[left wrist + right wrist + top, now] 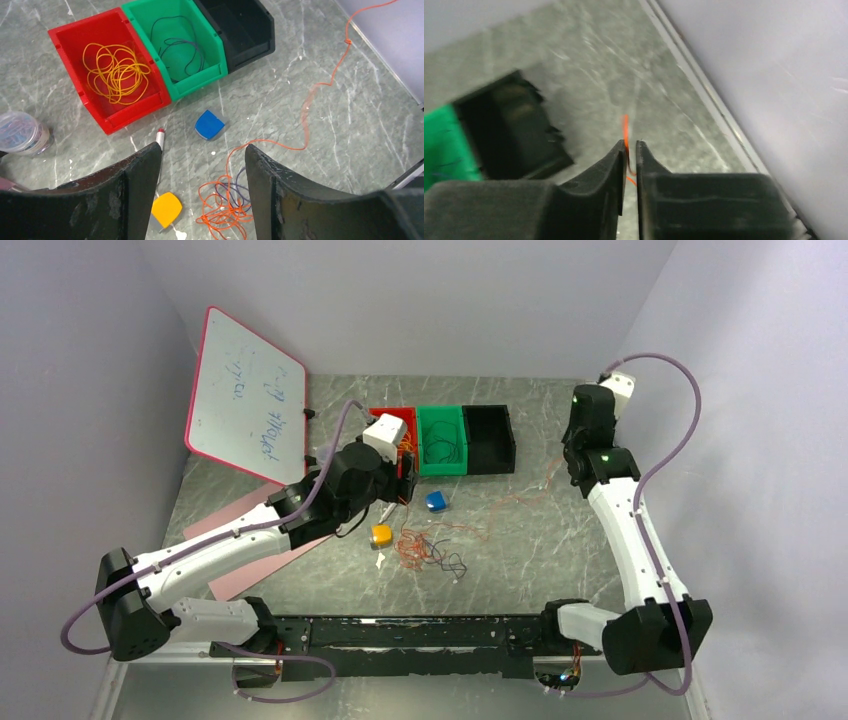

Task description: Untangle the cables

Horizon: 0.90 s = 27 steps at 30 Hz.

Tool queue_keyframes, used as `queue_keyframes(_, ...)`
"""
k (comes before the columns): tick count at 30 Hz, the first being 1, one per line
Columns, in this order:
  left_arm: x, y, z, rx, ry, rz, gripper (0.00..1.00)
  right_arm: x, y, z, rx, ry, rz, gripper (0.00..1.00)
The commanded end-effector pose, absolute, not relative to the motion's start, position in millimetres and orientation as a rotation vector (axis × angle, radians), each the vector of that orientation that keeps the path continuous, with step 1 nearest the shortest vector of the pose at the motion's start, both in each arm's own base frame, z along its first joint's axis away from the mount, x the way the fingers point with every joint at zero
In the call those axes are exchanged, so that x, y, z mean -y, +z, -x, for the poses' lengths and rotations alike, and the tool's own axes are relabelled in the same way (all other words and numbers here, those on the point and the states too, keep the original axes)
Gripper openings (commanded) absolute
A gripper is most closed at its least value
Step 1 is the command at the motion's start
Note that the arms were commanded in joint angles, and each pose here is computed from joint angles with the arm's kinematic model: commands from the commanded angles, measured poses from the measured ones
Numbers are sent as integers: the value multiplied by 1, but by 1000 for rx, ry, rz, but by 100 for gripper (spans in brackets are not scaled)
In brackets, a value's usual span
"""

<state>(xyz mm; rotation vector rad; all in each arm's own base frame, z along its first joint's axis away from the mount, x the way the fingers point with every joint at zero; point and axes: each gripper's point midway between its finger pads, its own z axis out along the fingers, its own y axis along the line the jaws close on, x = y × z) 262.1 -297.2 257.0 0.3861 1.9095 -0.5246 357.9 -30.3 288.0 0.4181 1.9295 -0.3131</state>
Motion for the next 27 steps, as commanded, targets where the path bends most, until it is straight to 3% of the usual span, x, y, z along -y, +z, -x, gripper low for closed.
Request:
queue_keyframes(1,284,251,-265,-1939,-449,-377,67,47,272,-359,-1892,-229,-570,34)
queue_keyframes(4,285,246,-266,-1963,-428,-385,68,41,278,-360,-1882,-156,-577,56)
queue_keyframes(8,284,243,-270,-1976,-413,-360,69,18,307,-357,-1808,12,-488,70)
queue_keyframes(16,273,246,-292,-1992,-379,-182,70,-114,303,-307,-1754,704,22,71)
queue_keyframes(27,264,254,-318,-1987,-332,-100,71,-241,269,-208,-1628,1111,465,77)
